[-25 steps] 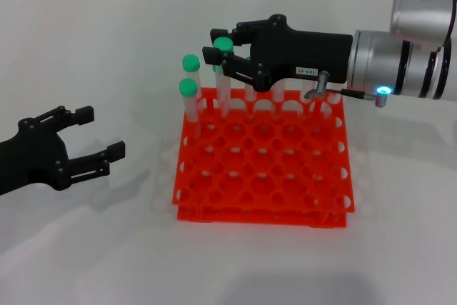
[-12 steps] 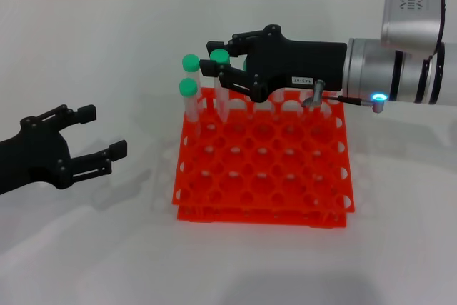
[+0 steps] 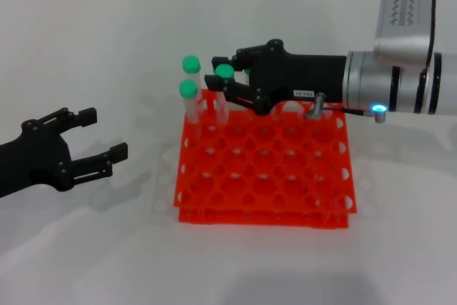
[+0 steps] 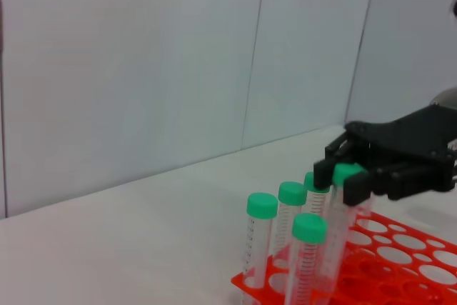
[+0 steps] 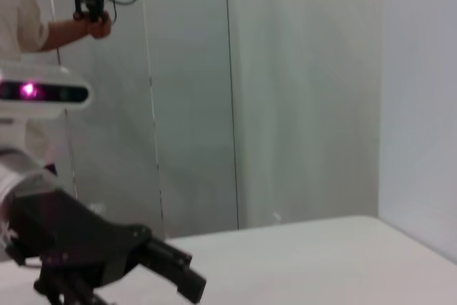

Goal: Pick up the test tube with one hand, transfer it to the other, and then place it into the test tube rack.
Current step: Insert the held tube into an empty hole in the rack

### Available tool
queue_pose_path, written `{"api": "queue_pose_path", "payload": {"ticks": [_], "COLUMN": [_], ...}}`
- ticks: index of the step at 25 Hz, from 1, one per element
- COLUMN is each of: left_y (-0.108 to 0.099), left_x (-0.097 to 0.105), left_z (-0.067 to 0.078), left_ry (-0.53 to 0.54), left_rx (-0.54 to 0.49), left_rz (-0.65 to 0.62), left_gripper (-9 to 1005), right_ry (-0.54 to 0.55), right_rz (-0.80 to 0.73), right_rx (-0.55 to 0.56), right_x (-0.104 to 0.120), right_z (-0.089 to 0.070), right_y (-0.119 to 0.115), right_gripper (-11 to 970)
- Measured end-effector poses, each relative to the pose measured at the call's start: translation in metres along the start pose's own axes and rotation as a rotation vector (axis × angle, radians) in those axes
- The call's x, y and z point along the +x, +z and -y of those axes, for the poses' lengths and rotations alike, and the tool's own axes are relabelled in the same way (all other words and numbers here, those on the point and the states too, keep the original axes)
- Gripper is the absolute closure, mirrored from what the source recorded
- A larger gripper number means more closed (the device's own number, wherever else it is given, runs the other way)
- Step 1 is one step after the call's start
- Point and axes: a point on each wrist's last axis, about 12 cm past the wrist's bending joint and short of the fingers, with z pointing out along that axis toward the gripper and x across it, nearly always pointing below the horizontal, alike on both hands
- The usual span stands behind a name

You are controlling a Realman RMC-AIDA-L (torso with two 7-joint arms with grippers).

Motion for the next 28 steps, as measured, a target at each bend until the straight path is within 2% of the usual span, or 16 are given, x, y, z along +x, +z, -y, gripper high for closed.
{"api": "queue_pose_path", "payload": {"ticks": [7, 16, 28], "left_y": [0.003, 0.003, 0.01], "left_x": [-0.001, 0.012, 0.01], "left_z": [0.0, 0.0, -0.003], "left_ry": [0.002, -0.019, -0.021], "left_rx": [0.008, -0.009, -0.001], "left_rz": [0.001, -0.032, -0.028], "left_gripper": [134, 135, 134], "right_ry": [-0.004, 0.001, -0.015], "right_rz": [-0.027, -0.025, -0.037], "right_rx": [0.001, 0.015, 0.012], "right_x": [0.006, 0.007, 0.008], "right_z": [-0.002, -0.001, -0.003], "right_y": [0.0, 0.0, 0.0], "right_gripper": [701, 659, 596]}}
